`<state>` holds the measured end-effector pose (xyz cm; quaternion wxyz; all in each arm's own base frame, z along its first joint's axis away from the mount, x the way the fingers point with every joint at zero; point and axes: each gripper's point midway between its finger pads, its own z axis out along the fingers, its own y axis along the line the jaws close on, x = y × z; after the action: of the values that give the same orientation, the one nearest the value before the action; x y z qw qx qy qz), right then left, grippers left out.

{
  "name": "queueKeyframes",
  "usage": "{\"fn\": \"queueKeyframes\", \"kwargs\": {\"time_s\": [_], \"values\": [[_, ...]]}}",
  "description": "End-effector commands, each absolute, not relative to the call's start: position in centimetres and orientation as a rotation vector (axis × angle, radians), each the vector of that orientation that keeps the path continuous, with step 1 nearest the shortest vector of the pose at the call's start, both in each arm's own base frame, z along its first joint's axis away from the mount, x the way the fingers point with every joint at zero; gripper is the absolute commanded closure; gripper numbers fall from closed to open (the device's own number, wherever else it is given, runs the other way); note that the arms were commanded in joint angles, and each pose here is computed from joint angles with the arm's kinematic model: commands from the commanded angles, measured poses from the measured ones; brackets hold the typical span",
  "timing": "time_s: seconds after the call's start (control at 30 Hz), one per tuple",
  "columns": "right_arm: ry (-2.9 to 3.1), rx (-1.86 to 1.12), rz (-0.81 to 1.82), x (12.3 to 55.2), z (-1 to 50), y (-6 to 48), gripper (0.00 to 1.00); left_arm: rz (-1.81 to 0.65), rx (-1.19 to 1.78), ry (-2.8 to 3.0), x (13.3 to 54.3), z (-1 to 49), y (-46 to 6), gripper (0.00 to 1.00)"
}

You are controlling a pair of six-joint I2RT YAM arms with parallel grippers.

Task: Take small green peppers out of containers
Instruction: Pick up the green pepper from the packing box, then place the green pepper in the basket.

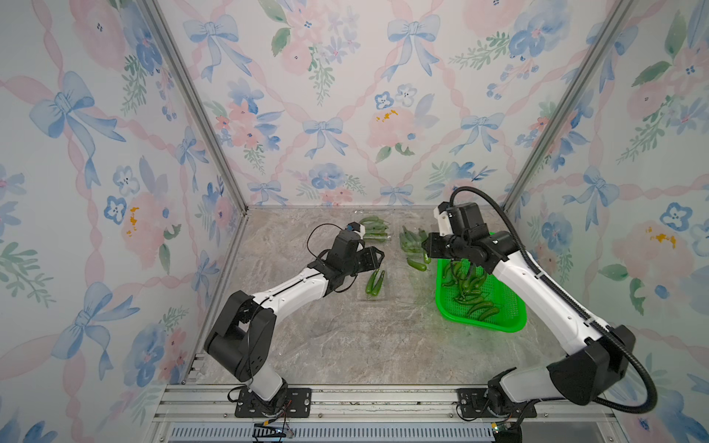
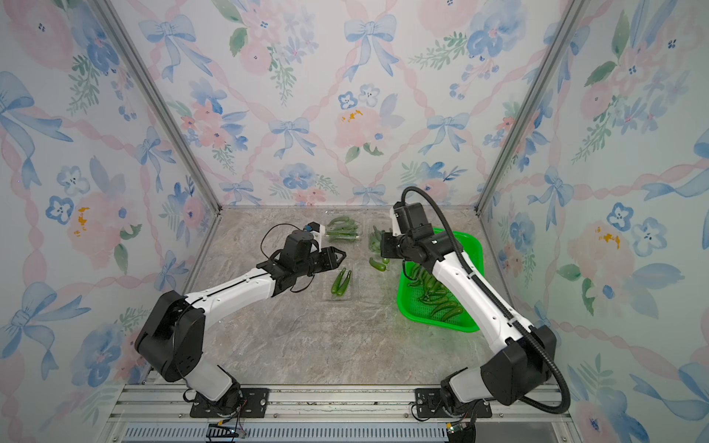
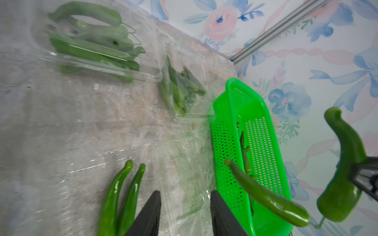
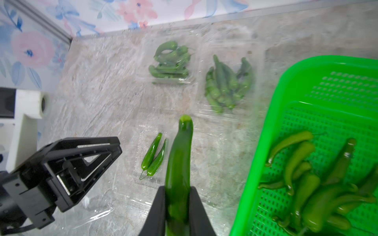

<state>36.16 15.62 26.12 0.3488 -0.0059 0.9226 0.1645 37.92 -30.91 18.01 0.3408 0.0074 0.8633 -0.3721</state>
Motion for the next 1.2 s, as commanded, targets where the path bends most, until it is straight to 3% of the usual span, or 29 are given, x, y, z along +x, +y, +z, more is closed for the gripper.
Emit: {"fn": "queueKeyframes", "kwargs": {"time_s": [0.0, 0.2, 0.5, 0.67, 0.8, 0.97, 1.17], "values": [[2.378, 0.128, 0.385, 36.1, 26.1, 11.3, 0.86, -1.008, 0.104, 2.260, 37.5, 18.0, -34.4, 0.57], [2.370, 0.360, 0.334, 36.8, 24.6, 4.1, 0.85, -1.082, 0.228, 2.263, 36.8, 17.8, -40.6, 0.58], [2.423, 0.583, 0.408, 40.5, 17.2, 0.3, 0.86, -1.151, 0.329, 2.262, 34.9, 17.7, -45.7, 0.58], [2.531, 0.645, 0.424, 41.1, 12.5, 0.8, 0.82, -1.143, 0.330, 2.278, 34.5, 17.1, -45.5, 0.58], [2.587, 0.657, 0.416, 40.2, 11.0, 1.5, 0.72, -1.121, 0.324, 2.281, 34.4, 16.9, -44.9, 0.58], [2.618, 0.612, 0.337, 38.5, 12.2, 1.8, 0.54, -1.101, 0.305, 2.292, 34.4, 16.6, -43.7, 0.57], [2.641, 0.414, 0.357, 36.6, 14.7, 6.0, 0.53, -1.037, 0.218, 2.295, 35.1, 16.7, -39.3, 0.57]]}}
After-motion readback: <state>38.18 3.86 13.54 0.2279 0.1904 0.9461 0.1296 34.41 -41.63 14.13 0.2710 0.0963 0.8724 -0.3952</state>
